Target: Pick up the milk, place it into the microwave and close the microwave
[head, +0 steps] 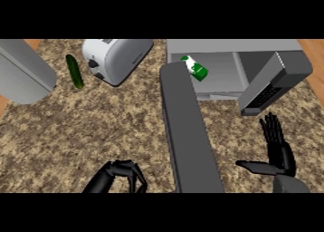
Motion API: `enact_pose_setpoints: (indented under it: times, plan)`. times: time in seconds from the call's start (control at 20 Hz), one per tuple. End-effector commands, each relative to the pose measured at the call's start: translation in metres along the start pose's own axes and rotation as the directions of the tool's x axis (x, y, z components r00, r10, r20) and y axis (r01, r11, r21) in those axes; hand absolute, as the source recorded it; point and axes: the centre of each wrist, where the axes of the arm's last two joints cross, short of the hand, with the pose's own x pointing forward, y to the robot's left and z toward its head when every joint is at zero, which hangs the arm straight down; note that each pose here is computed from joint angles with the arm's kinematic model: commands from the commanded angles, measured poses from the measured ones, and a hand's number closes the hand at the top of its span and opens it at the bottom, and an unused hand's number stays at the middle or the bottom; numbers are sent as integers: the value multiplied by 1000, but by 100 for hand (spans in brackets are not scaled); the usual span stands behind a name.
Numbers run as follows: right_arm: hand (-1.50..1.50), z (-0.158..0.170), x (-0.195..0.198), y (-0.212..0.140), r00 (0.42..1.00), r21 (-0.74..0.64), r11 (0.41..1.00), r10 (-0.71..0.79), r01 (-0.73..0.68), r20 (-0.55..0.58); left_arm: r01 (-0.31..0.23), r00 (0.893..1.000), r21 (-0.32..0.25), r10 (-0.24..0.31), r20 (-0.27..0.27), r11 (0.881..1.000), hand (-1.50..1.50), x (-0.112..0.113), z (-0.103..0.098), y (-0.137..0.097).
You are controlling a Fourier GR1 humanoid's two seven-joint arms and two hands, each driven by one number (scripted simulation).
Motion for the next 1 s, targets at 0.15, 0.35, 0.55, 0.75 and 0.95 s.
enact_pose_setpoints:
  times: [0.15, 0.35, 0.55, 0.75, 0.95]
  plan:
    - [-150, 6, 28, -16, 991, 80, 993, -94, 86, 96, 45, 996, -190, -58, -66, 981, 150, -6, -26, -39]
    - [-150, 33, 56, -47, 991, 65, 995, -82, 75, 106, 18, 999, -235, -27, -35, 972, 150, -15, -46, -64]
    - [-150, 55, 67, -47, 987, 79, 992, -110, 101, 118, 58, 998, -261, -64, -14, 964, 150, -16, -72, -96]
    - [-150, 42, 106, -51, 979, 126, 986, -131, 112, 154, 64, 998, -267, -69, -9, 962, 150, -25, -81, -108]
    - [-150, 41, 132, -49, 973, 185, 975, -154, 122, 173, 62, 996, -281, -77, -41, 958, 150, -19, -106, -107]
